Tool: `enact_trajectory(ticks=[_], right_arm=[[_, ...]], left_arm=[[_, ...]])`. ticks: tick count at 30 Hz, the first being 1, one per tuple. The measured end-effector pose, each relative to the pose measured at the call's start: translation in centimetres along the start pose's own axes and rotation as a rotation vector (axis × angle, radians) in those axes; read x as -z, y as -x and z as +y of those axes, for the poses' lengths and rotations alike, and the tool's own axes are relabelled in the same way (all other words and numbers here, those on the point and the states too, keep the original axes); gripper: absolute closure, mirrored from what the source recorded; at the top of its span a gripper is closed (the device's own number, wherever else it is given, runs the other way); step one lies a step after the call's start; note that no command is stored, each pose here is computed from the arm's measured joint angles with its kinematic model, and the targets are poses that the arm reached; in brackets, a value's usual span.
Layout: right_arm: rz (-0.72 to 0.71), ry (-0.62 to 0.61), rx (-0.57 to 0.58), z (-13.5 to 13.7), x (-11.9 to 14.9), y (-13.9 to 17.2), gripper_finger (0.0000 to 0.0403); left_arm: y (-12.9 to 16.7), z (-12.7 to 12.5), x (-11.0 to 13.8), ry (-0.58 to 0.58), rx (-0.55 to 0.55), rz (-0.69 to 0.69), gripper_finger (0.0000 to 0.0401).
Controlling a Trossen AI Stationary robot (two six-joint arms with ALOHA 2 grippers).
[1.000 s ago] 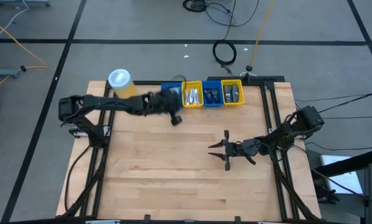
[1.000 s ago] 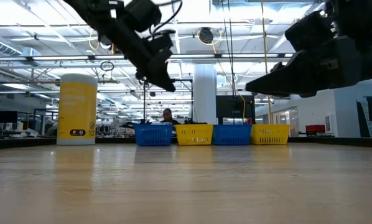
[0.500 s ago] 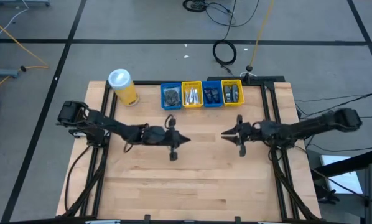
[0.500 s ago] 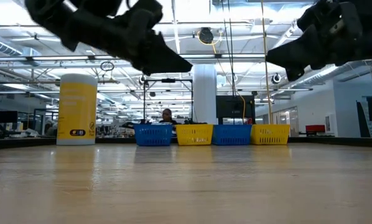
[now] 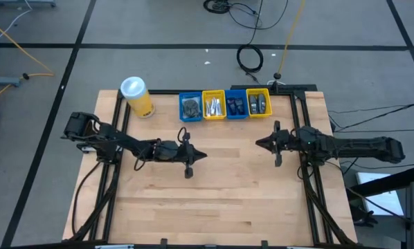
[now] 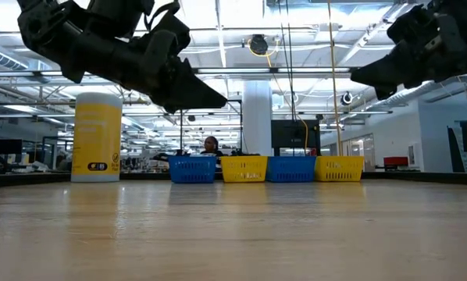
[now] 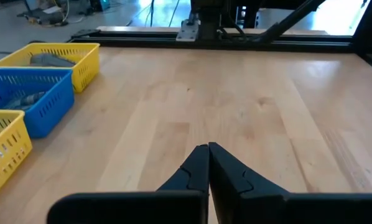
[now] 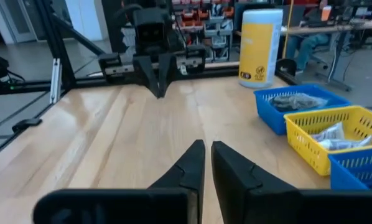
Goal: Pick & Place Travel size toiletries
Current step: Return to Home Position
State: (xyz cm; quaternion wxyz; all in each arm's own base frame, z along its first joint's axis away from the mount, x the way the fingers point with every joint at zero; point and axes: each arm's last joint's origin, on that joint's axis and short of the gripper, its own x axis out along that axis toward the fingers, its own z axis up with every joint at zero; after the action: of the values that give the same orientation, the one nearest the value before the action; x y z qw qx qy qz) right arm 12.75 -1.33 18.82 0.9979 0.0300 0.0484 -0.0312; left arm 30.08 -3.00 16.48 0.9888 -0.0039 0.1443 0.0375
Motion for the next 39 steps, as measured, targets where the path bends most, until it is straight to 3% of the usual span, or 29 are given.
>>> enact_trajectory(ticks=[7, 11, 15, 20, 26, 35, 39], right_arm=[[-0.016, -0.001, -0.002, 0.1, 0.0, 1.7, 0.0383], [-0.087, -0.030, -0.017, 0.2, 0.0, 2.5, 0.0383], [-0.156, -0.058, -0.104, 0.4, 1.1, 2.8, 0.0383], [-0.260, -0.033, -0.126, 0.6, 0.8, 3.2, 0.0395], [-0.151, -0.023, -0.027, 0.4, 1.9, 2.9, 0.0400], [-0.120, -0.006, -0.031, 0.5, 2.2, 2.9, 0.0400], [-0.118, -0.005, -0.034, 0.5, 2.2, 2.8, 0.0399]], left_arm=[[0.0, 0.0, 0.0, 0.005, 0.000, 0.001, 0.0378], [0.0, 0.0, 0.0, 0.009, 0.000, 0.002, 0.0381], [0.0, 0.0, 0.0, 0.010, 0.000, 0.003, 0.0393], [0.0, 0.0, 0.0, 0.013, 0.000, 0.003, 0.0396], [0.0, 0.0, 0.0, 0.027, 0.001, -0.001, 0.0379], [0.1, 0.0, -0.4, 0.055, -0.033, -0.042, 0.0397], [1.6, 0.4, -0.9, 0.017, 0.024, -0.094, 0.0394]])
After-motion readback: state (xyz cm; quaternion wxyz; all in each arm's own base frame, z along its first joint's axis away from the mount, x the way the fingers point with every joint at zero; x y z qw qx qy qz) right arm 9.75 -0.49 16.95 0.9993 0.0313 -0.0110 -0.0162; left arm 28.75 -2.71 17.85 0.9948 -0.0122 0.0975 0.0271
